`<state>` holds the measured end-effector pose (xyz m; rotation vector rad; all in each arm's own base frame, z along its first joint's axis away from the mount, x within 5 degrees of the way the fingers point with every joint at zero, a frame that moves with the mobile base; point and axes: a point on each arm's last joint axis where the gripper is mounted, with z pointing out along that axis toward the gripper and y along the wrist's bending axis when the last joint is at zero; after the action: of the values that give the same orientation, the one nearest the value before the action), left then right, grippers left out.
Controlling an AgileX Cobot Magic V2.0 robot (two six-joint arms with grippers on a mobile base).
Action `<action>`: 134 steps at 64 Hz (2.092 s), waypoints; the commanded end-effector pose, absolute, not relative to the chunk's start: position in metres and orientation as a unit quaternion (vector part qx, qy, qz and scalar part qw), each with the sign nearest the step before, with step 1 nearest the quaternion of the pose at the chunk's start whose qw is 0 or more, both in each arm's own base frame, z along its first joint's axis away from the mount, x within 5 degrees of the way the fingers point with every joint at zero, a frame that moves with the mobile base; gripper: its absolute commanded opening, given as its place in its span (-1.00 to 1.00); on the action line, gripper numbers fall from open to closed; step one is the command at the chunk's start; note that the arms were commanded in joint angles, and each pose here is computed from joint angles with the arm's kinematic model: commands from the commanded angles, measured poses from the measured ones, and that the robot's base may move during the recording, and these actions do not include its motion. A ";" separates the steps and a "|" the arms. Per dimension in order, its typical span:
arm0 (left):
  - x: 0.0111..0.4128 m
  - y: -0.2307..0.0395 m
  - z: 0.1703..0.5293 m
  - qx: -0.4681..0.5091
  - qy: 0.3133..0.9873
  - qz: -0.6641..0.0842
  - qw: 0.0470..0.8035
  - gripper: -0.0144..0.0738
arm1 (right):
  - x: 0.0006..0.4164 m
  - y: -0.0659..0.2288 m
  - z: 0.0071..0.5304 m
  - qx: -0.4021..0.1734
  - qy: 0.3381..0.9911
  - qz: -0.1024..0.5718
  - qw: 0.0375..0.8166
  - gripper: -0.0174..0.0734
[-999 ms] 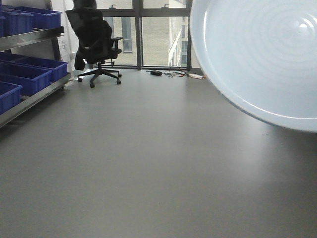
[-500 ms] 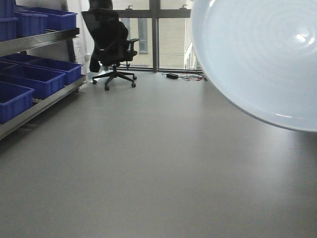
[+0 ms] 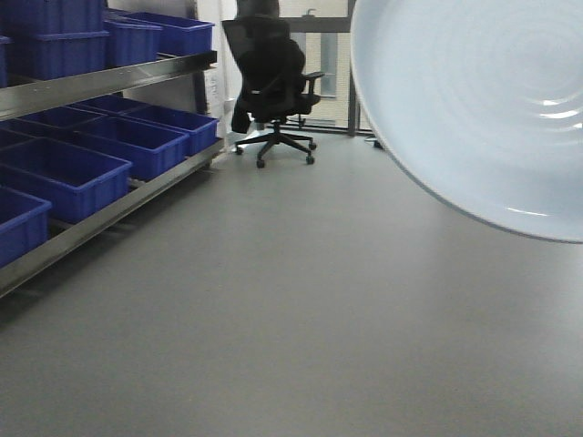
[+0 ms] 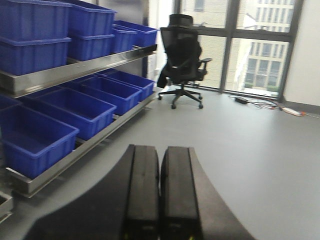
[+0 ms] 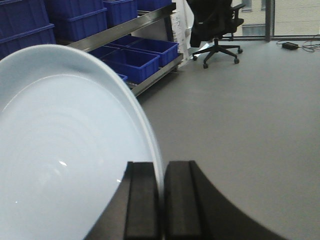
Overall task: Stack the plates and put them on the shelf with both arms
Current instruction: 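Turn the base toward the rack of blue bins, plates held in right gripper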
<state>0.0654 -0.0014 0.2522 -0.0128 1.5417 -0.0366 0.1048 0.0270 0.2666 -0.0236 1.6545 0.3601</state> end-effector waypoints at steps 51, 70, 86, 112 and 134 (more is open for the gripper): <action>0.065 0.000 0.269 -0.016 0.660 -0.015 0.751 -0.49 | 0.106 0.026 0.286 -0.002 0.686 0.166 0.708 -0.51; 0.065 0.000 0.269 -0.016 0.660 -0.015 0.751 -0.49 | 0.106 0.026 0.286 -0.002 0.686 0.166 0.708 -0.51; 0.065 0.000 0.269 -0.016 0.660 -0.015 0.751 -0.49 | 0.106 0.026 0.286 -0.002 0.686 0.166 0.708 -0.51; 0.065 0.000 0.269 -0.016 0.660 -0.015 0.751 -0.49 | 0.106 0.026 0.286 -0.002 0.686 0.166 0.708 -0.51; 0.065 0.000 0.269 -0.016 0.660 -0.015 0.751 -0.49 | 0.106 0.026 0.286 -0.002 0.686 0.166 0.708 -0.51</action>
<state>0.0654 -0.0014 0.2522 -0.0128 1.5417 -0.0366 0.1048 0.0270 0.2666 -0.0236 1.6545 0.3601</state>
